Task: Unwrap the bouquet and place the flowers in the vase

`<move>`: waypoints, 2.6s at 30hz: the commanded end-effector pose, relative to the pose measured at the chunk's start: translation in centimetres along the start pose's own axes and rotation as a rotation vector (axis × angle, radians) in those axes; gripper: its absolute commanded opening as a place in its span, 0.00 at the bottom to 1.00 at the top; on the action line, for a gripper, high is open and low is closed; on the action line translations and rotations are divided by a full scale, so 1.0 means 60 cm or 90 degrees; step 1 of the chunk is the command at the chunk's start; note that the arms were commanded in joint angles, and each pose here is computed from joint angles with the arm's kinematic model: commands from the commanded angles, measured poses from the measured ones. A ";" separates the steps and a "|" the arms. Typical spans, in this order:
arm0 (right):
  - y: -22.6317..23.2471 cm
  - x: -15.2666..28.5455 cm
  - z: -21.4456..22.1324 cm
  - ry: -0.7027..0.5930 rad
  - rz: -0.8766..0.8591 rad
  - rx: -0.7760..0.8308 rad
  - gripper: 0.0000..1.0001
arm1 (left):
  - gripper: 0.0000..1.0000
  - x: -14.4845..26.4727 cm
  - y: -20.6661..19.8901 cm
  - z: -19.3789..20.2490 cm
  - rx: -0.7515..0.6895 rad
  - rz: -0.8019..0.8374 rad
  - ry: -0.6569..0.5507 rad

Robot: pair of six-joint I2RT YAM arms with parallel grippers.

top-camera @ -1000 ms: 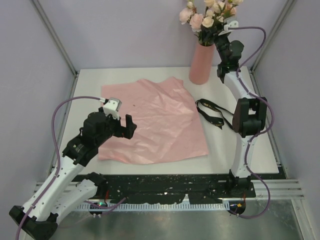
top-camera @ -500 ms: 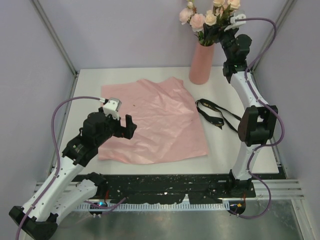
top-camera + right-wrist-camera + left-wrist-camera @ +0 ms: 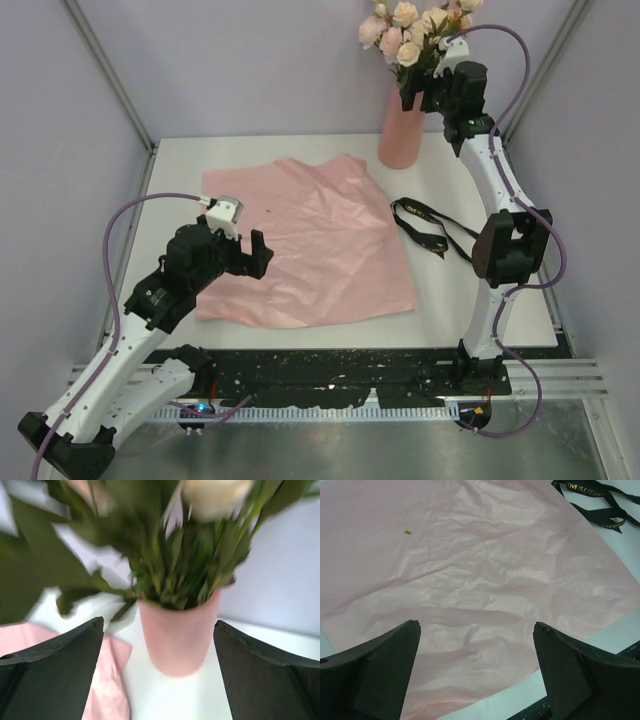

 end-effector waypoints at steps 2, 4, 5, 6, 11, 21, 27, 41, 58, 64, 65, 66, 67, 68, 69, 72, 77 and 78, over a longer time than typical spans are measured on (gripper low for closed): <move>0.007 0.040 0.028 0.044 0.035 0.007 0.95 | 1.00 0.013 0.003 -0.024 -0.003 -0.007 -0.036; 0.004 0.043 0.039 0.052 0.036 0.010 0.95 | 1.00 0.012 0.002 -0.024 -0.004 -0.005 -0.037; 0.002 0.048 0.046 0.057 0.041 0.009 0.95 | 1.00 0.011 0.002 -0.024 -0.004 -0.005 -0.036; 0.007 0.055 0.033 0.036 0.035 0.013 0.95 | 1.00 0.012 0.003 -0.025 -0.003 -0.006 -0.037; 0.019 0.082 0.015 -0.038 0.007 0.031 0.95 | 0.99 0.013 0.002 -0.024 -0.004 -0.004 -0.039; 0.022 0.095 0.005 -0.194 -0.066 0.047 0.74 | 0.99 0.013 0.001 -0.021 -0.001 0.002 -0.046; 0.012 0.041 0.008 -0.219 -0.071 0.010 0.71 | 0.99 0.011 0.002 -0.021 -0.007 -0.002 -0.037; -0.009 -0.021 0.046 -0.215 -0.071 -0.002 0.20 | 0.99 -0.001 0.003 -0.018 -0.008 -0.006 -0.020; 0.033 0.148 -0.005 -0.142 -0.022 -0.012 0.95 | 0.99 0.001 0.000 -0.019 -0.004 0.005 -0.027; 0.039 0.239 0.067 -0.070 -0.003 -0.105 0.95 | 0.99 0.012 0.002 -0.022 -0.006 0.001 -0.050; 0.045 0.261 0.068 -0.055 -0.003 -0.117 0.95 | 0.99 0.015 0.001 -0.022 -0.006 0.001 -0.057; 0.050 0.272 0.080 -0.031 -0.007 -0.146 0.95 | 0.99 0.018 0.001 -0.023 -0.005 0.002 -0.064; 0.060 0.298 0.083 0.000 -0.014 -0.164 0.95 | 0.99 0.023 0.001 -0.025 -0.005 0.002 -0.078; 0.063 0.317 0.101 0.052 0.001 -0.196 0.95 | 0.99 0.027 0.002 -0.027 -0.002 0.000 -0.093; 0.074 0.339 0.096 0.056 -0.009 -0.205 0.95 | 0.99 0.033 0.002 -0.028 -0.001 -0.002 -0.114; 0.093 0.399 0.115 0.102 -0.006 -0.226 0.95 | 1.00 0.050 0.002 -0.030 0.006 -0.010 -0.172; 0.135 0.506 0.123 0.100 -0.105 -0.225 0.95 | 1.00 0.078 0.010 -0.029 0.017 -0.051 -0.250; 0.139 0.526 0.124 0.096 -0.120 -0.230 0.95 | 1.00 0.084 0.012 -0.029 0.018 -0.059 -0.264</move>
Point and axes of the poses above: each gripper's point midway between its finger pads, its own x axis back along the fingers, its own y axis along the line the jaws close on, z = x × y, the point moved 10 cm from there along x, back along the fingers, and after that the axes turned 15 degrees about -x, right-handed, at the moved point
